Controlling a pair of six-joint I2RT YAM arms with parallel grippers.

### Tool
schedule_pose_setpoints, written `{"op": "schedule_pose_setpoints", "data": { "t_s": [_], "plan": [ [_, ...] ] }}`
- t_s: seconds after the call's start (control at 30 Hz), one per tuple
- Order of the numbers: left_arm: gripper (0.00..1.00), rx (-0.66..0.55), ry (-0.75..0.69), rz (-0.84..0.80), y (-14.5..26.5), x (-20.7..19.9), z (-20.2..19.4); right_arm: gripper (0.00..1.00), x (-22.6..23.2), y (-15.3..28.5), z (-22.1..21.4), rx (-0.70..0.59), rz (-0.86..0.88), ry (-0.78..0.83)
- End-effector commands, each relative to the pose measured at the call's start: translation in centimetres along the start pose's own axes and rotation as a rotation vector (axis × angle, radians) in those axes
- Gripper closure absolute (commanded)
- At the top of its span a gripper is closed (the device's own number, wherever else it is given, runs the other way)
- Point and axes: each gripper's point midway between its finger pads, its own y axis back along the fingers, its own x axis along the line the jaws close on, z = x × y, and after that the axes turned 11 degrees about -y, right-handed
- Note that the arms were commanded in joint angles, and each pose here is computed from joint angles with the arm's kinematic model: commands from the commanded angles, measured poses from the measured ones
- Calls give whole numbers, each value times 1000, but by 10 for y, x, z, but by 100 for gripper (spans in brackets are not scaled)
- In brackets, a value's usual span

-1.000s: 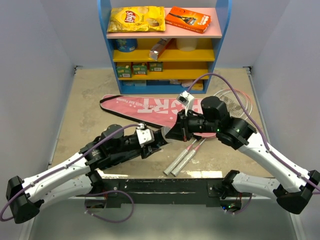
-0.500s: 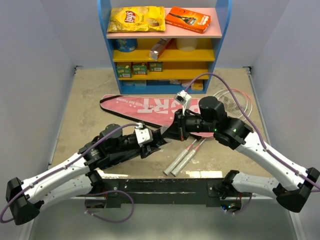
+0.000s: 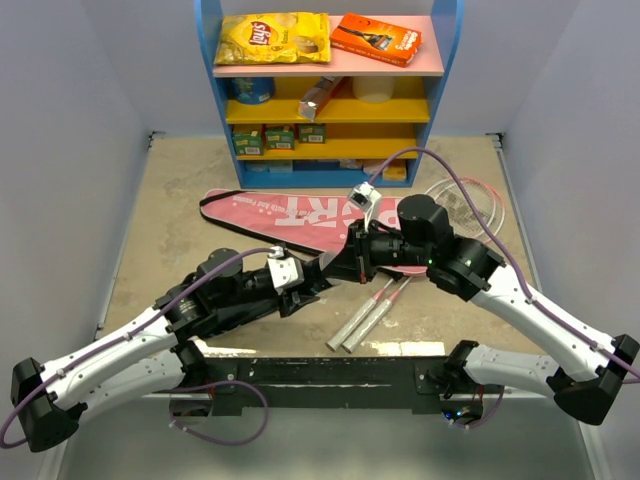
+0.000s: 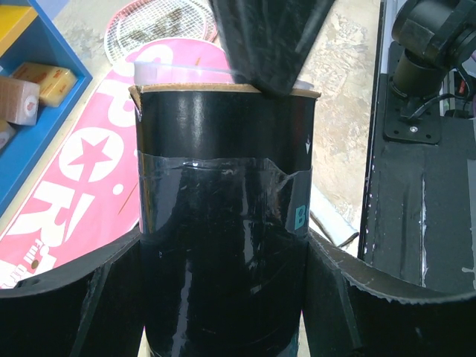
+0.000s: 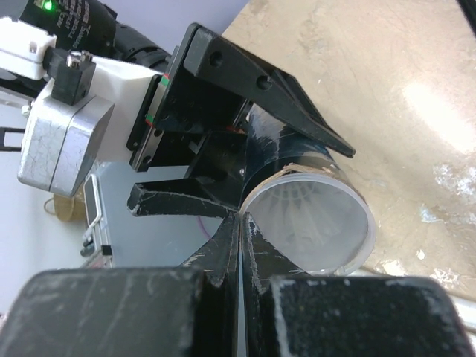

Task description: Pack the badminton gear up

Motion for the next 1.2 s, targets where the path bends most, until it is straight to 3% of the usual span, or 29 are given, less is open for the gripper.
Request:
{"op": "schedule_pose_setpoints", "data": {
  "t_s": [0.0, 0.5, 0.67, 0.83, 0.93, 1.17],
  "plan": [
    [100, -111, -33, 33, 2, 11, 32, 100, 11, 0, -16, 67, 65, -1],
    [100, -138, -46, 51, 9, 13, 39, 100, 17, 3, -38, 137, 138, -56],
    [100, -149, -48, 47, 10, 12, 41, 74, 23, -1, -38, 113, 197, -100],
    [100, -153, -46, 44, 11, 11, 42, 59, 27, -6, -37, 104, 239, -134],
    [100, -156, -49, 45, 12, 11, 42, 55, 30, -7, -35, 98, 256, -142],
    [100, -161, -49, 39, 12, 10, 43, 53, 24, -15, -20, 16, 224, -187]
  ]
}}
